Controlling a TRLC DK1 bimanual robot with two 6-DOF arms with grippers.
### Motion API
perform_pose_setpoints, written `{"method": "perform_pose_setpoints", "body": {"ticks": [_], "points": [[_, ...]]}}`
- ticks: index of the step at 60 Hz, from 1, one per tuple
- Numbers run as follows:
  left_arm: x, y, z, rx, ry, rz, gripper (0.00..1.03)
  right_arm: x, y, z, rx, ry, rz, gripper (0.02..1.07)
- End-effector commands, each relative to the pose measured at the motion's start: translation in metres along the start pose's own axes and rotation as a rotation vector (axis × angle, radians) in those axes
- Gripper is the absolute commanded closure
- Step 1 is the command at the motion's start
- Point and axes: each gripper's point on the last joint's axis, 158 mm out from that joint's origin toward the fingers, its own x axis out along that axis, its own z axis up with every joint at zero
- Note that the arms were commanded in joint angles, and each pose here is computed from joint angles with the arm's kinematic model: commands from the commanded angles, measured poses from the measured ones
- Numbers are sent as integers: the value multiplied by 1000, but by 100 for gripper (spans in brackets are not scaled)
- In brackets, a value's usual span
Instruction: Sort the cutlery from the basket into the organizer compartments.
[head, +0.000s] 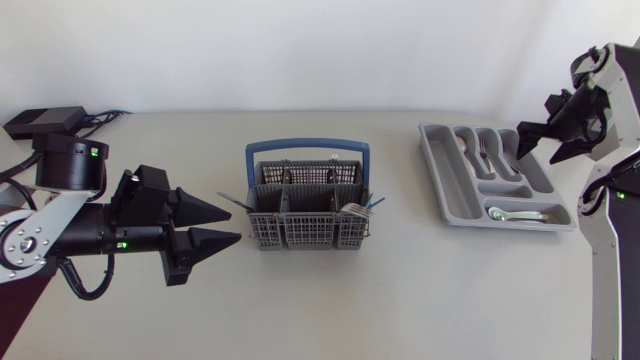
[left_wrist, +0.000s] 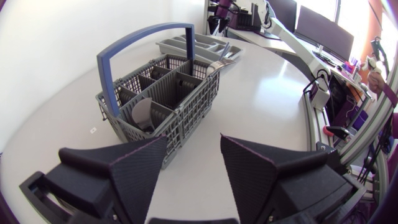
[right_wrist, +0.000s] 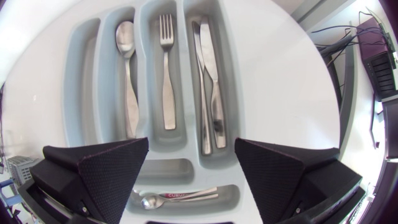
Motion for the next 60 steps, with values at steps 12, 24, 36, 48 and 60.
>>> {"method": "perform_pose_setpoints", "body": {"ticks": [12,24,36,48,60], "points": [[-4,-8,0,-10,-13,0,43,-86,1,11,5,-122,-30,7],[-5,-10,0,-8,-17,0,43,-91,3,10,13,-124,-28,7],[-7,-10,2,-4,-23,7,43,-124,14,6,13,-145,-10,7],[-9,-12,4,-4,-29,6,43,-113,42,4,-22,-205,107,7],[-11,-14,6,0,-33,7,43,-93,68,-21,-101,-270,18,7]]}}
